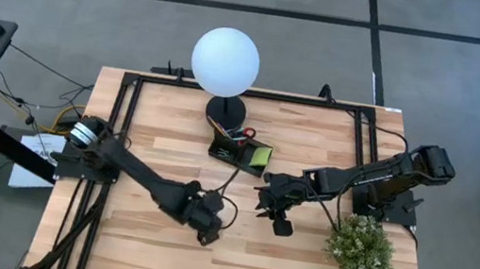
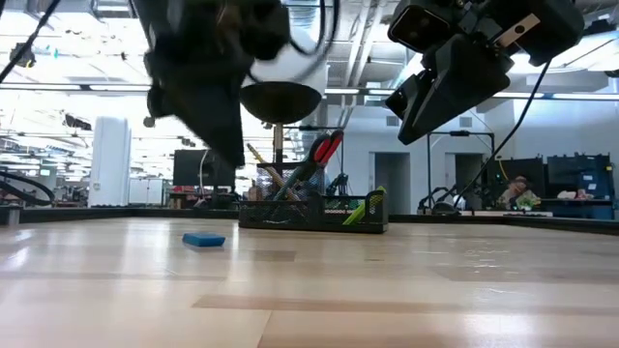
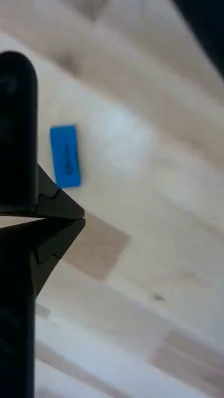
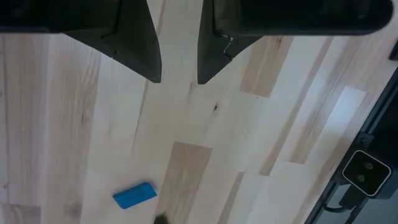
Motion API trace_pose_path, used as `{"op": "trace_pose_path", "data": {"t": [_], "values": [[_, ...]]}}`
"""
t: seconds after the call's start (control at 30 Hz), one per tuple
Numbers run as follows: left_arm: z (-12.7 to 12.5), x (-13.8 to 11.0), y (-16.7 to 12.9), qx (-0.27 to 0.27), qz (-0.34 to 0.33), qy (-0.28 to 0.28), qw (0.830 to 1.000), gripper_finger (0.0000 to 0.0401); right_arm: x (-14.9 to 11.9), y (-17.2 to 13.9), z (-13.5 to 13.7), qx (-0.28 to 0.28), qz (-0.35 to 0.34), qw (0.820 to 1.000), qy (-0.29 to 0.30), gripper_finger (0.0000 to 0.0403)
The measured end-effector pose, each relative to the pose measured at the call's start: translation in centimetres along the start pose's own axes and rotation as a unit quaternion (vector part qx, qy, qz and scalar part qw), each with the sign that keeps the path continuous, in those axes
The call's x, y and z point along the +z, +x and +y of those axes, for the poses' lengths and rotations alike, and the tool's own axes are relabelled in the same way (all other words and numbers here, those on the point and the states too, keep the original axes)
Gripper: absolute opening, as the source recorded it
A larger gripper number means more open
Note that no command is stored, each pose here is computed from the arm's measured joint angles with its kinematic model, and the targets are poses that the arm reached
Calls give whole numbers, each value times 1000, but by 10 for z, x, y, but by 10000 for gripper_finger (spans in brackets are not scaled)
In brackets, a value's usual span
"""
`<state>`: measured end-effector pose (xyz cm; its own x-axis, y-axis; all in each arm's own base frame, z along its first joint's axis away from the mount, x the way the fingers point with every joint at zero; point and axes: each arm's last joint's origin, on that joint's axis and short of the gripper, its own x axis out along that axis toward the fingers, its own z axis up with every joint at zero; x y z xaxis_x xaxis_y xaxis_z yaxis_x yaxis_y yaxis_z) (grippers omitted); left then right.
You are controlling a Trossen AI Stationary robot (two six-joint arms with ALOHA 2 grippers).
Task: Pick and place office supplies into organizer
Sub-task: Put the eraser into the desk organizer
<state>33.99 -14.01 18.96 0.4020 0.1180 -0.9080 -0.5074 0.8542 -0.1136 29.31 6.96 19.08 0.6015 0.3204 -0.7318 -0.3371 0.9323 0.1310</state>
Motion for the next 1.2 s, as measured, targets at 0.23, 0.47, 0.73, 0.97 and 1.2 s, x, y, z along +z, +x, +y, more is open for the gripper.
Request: {"op": "trace_pose_path", "data": {"t": [0.23,0.47,0.73,0.97,1.2], "values": [[-6,-17,-51,34,-127,-31,991,0,0,0,2,2,0,1000,-2,97],[-18,-56,-68,55,-145,67,986,0,0,1,8,9,1,1000,-10,97],[-8,-42,-53,82,-133,176,972,5,1,3,17,19,-3,1000,-19,97],[9,-7,-39,46,-69,260,962,77,2,4,30,34,-6,999,7,97],[21,7,-33,46,-42,368,928,149,2,2,34,-32,-14,997,62,97]]}}
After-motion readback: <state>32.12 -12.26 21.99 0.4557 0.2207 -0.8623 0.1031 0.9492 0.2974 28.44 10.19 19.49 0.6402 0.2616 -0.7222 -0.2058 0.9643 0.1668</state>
